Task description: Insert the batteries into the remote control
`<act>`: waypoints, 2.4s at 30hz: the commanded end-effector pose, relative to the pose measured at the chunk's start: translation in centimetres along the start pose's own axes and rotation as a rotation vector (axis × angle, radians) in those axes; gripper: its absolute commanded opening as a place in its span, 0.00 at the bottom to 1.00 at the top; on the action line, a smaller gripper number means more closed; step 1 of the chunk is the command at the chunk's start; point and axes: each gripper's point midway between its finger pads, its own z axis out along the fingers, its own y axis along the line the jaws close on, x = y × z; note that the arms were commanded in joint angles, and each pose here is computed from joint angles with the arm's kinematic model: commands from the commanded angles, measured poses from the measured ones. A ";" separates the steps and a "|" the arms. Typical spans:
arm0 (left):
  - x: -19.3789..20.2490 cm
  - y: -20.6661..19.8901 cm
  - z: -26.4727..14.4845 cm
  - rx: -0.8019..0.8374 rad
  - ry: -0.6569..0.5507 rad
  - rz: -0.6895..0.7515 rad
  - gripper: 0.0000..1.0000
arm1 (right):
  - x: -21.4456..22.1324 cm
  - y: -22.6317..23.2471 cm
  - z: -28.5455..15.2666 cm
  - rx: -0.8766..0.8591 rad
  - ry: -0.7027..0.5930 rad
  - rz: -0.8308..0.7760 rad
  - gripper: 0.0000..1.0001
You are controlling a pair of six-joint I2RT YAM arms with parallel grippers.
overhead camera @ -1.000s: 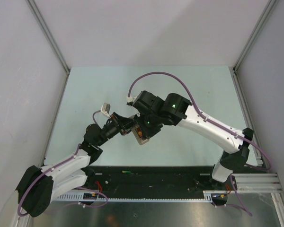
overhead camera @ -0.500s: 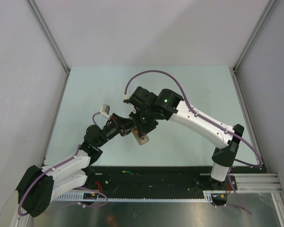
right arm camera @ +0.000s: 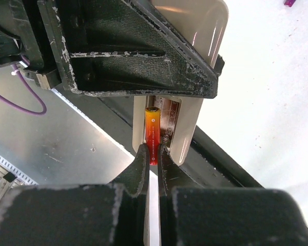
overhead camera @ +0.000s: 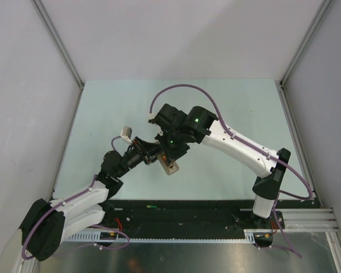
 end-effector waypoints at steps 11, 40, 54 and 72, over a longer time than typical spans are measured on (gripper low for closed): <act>-0.4 -1.3 -0.1 0.051 -0.020 0.001 0.00 | 3.1 -1.7 -0.5 0.065 0.134 0.009 0.00; -0.2 -2.2 0.0 0.071 -0.004 0.037 0.00 | 3.0 -2.5 1.4 0.093 0.134 0.040 0.00; -0.1 -2.3 0.1 0.075 -0.009 0.060 0.00 | 1.2 -0.8 2.4 0.077 0.084 0.050 0.00; 0.3 -3.2 -0.1 0.099 0.004 0.048 0.00 | -1.0 -0.5 3.2 0.108 -0.041 0.065 0.00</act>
